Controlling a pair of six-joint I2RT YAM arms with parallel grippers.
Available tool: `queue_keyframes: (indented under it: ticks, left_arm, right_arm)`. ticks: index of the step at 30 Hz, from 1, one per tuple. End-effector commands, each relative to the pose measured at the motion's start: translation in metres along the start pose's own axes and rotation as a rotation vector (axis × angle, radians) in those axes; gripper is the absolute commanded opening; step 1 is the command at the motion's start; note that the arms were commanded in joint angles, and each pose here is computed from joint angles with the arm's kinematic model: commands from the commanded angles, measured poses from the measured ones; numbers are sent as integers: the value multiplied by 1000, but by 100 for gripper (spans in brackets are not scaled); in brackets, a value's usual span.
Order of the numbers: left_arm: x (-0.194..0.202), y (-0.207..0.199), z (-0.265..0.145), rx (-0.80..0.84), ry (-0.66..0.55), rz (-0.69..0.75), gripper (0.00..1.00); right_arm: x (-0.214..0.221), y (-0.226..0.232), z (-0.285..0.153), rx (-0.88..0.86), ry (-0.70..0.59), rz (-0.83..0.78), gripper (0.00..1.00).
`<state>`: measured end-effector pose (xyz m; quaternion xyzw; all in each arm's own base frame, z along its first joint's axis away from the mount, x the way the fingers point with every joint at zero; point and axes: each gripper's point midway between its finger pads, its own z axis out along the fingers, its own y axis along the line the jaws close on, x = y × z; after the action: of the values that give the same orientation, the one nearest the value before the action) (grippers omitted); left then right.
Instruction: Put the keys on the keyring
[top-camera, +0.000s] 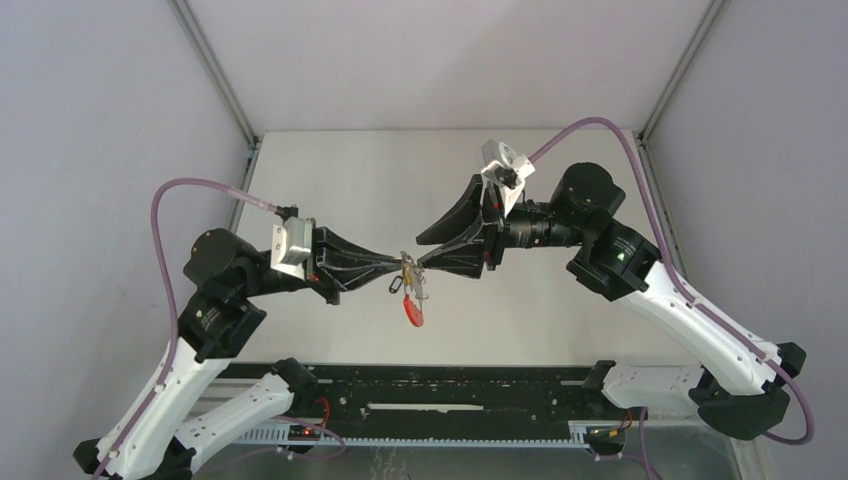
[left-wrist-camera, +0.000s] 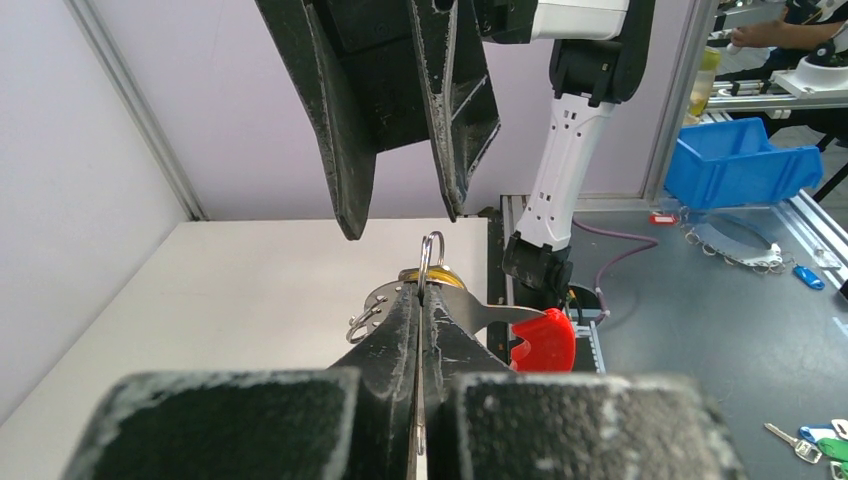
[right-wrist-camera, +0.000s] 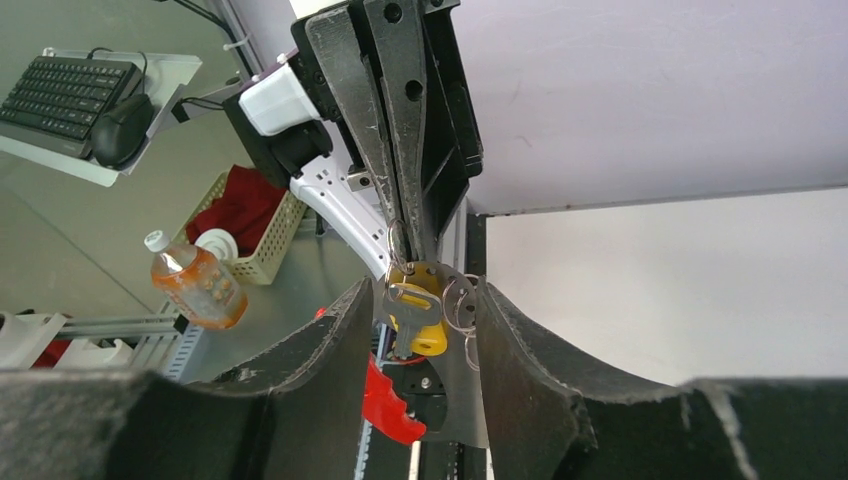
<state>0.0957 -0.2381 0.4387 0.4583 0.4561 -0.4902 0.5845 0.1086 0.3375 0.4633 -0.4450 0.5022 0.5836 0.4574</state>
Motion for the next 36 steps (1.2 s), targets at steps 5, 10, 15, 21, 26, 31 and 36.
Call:
queue_keyframes:
  ticks: [5, 10, 15, 21, 26, 31, 36]
  left_arm:
    - [-6, 2, 0, -14, -30, 33, 0]
    - [-6, 2, -1, -19, -29, 41, 0]
    - [-4, 4, -1, -25, -25, 50, 0]
    - [3, 8, -3, -42, -3, 74, 0]
    - [4, 9, -2, -47, -2, 83, 0]
    - [-3, 6, 0, -23, -17, 90, 0]
    - [-7, 4, 0, -9, -24, 98, 0]
  right_arm:
    - [-4, 13, 8, -67, -2, -8, 51]
    - [-2, 14, 11, -85, 18, -3, 40]
    - [0, 13, 11, -76, 34, 3, 11]
    - [6, 13, 6, -60, 52, 16, 0]
    - [17, 14, 2, -59, 91, 48, 0]
    - [31, 12, 5, -70, 135, 102, 0]
    - [39, 10, 10, -85, 184, 146, 0]
